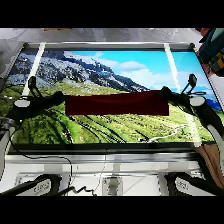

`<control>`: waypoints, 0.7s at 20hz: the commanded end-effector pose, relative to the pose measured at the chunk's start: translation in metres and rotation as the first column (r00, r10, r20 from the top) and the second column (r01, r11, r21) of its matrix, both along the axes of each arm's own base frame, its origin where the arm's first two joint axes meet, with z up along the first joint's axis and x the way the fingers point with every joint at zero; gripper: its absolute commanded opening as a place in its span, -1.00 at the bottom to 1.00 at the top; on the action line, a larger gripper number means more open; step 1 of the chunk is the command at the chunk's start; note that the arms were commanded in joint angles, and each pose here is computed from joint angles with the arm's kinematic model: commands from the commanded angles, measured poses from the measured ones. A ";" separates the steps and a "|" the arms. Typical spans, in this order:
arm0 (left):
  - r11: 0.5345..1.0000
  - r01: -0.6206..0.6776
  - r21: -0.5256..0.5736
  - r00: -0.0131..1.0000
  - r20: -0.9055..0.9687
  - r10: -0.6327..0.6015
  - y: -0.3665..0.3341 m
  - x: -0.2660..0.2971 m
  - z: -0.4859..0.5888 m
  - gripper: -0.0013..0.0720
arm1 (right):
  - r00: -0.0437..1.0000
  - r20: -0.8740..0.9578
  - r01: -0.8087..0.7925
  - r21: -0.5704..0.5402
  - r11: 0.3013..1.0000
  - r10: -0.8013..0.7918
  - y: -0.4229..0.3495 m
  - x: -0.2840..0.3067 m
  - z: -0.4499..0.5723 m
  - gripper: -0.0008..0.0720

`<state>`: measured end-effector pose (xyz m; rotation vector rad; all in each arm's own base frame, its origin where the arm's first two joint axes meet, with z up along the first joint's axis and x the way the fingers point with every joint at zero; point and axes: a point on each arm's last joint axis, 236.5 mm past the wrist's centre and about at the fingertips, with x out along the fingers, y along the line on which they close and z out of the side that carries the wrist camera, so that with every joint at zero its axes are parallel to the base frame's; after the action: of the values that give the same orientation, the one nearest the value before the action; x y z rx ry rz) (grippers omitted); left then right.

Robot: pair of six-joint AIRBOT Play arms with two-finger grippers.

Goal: Fold the clothes and pants, and hang the long-sleeved shirts on hangers.

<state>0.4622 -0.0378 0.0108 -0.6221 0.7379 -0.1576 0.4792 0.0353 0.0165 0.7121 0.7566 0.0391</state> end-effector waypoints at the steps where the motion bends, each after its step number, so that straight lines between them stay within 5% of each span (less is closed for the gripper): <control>1: 0.992 -0.120 0.041 0.992 0.054 0.117 0.026 0.017 0.003 -0.94 | 1.000 -0.022 0.014 -0.001 1.000 -0.014 -0.004 0.040 -0.024 -0.93; 14: 0.992 -0.121 0.031 0.988 -0.097 0.123 0.008 0.019 -0.076 -0.90 | 0.995 0.059 0.085 -0.033 0.996 -0.083 0.013 0.081 -0.041 -0.87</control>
<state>0.4788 -0.0310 -0.0584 -0.6304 0.7942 -0.0267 0.5515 0.0460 -0.0306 0.7252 0.7235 -0.0168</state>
